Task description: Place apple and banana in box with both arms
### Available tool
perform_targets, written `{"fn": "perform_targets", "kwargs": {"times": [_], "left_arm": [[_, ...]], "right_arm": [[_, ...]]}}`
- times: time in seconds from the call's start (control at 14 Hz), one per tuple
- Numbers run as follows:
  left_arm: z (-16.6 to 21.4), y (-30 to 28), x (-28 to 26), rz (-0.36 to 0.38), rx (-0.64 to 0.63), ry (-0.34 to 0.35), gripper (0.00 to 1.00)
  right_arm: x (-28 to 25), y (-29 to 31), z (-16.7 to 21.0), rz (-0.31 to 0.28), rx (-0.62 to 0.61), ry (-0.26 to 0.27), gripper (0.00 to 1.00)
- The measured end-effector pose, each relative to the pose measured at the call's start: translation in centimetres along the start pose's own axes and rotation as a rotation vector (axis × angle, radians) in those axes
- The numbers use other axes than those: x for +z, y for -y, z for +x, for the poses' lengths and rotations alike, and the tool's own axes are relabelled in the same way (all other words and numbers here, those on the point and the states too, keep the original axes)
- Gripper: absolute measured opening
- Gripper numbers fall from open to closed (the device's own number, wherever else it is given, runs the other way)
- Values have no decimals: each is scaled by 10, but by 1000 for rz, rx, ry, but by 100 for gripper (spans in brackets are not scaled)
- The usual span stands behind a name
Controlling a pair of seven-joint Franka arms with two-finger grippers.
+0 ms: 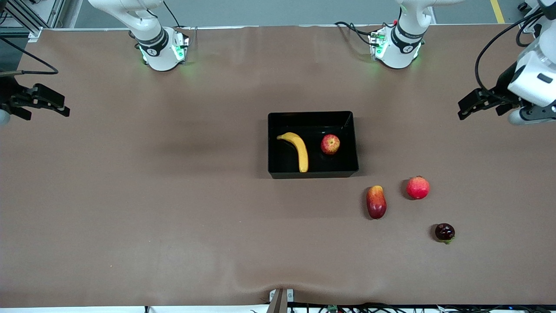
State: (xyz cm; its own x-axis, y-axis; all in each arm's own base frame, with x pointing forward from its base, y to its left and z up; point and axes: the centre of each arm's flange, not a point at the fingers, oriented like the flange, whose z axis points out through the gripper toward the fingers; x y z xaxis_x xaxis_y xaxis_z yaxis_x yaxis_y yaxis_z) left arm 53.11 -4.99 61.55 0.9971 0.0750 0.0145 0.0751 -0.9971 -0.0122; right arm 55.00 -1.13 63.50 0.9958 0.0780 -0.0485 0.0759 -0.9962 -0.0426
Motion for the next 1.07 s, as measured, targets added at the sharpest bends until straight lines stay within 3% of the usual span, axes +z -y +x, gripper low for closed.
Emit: {"fn": "perform_targets", "kwargs": {"times": [1.07], "left_arm": [[-32, 3, -22, 14, 46, 52, 100]], "right_arm": [[1, 2, -1, 1, -2, 12, 100]]}}
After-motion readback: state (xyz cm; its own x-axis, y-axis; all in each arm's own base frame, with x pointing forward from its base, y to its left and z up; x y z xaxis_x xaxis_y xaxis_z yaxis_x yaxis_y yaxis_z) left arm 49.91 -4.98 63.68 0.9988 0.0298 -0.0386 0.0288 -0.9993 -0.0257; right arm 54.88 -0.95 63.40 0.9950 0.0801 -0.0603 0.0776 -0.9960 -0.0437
